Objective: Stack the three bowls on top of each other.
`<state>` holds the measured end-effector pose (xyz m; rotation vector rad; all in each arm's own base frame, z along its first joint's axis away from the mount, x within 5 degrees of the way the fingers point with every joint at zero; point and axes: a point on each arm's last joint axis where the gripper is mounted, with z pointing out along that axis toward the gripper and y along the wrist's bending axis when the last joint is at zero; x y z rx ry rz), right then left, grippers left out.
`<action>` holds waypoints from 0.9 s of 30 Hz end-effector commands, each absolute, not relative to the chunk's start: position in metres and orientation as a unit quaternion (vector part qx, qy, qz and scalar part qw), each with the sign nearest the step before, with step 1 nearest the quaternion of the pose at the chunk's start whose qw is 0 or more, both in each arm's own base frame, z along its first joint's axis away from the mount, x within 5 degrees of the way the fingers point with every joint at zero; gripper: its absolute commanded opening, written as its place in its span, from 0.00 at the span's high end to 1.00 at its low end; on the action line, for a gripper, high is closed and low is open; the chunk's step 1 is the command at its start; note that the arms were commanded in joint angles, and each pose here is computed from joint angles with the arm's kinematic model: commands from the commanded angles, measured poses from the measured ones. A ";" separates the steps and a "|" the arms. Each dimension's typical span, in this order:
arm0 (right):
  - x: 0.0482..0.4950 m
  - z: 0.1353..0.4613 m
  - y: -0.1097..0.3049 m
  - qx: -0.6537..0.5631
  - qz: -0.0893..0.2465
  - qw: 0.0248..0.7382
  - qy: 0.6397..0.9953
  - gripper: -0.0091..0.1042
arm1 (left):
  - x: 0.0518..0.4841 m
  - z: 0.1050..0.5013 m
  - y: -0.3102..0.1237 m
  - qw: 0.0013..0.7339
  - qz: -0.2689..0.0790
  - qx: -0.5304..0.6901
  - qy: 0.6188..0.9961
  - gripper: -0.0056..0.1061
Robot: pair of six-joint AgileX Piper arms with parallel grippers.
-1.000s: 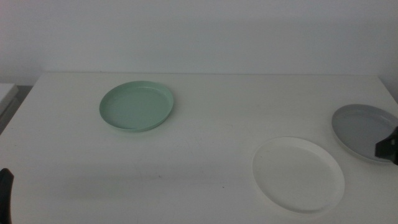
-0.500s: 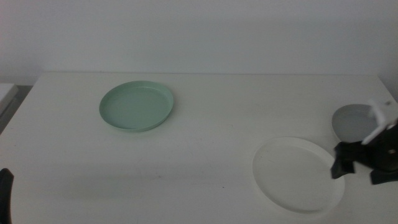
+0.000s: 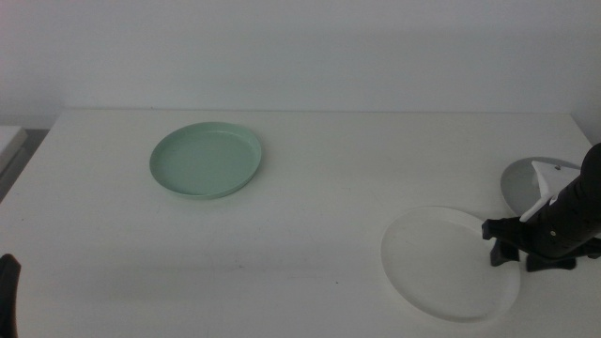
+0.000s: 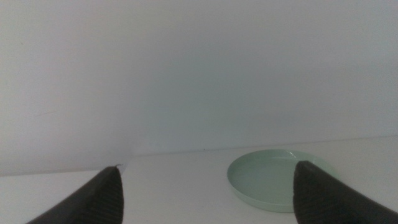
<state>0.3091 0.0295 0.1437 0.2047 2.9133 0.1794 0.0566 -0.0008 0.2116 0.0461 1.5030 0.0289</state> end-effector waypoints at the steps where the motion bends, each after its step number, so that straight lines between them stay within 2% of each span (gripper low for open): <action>1: 0.310 0.138 0.030 0.072 0.061 0.104 0.990 0.61 | 0.056 0.212 -0.001 0.735 0.009 0.015 0.678 0.11; 6: 0.308 0.137 0.030 0.066 0.060 0.089 0.992 0.94 | 0.056 0.212 -0.001 0.735 0.009 0.015 0.678 0.11; 10: 0.309 0.148 0.031 0.062 0.062 0.085 0.992 0.94 | 0.056 0.212 -0.001 0.735 0.009 0.015 0.678 0.11; 15: 0.340 0.212 0.043 0.052 0.082 0.137 0.986 0.94 | 0.056 0.212 -0.001 0.735 0.009 0.015 0.678 0.11; 19: 0.363 0.246 0.070 0.023 0.099 0.148 0.984 0.94 | 0.056 0.212 -0.001 0.735 0.009 0.015 0.678 0.11; 23: 0.384 0.253 0.112 -0.014 0.117 0.151 0.982 0.94 | 0.056 0.212 -0.001 0.735 0.009 0.015 0.678 0.11; 27: 0.392 0.227 0.155 -0.050 0.131 0.115 0.983 0.94 | 0.056 0.212 -0.001 0.735 0.009 0.015 0.678 0.11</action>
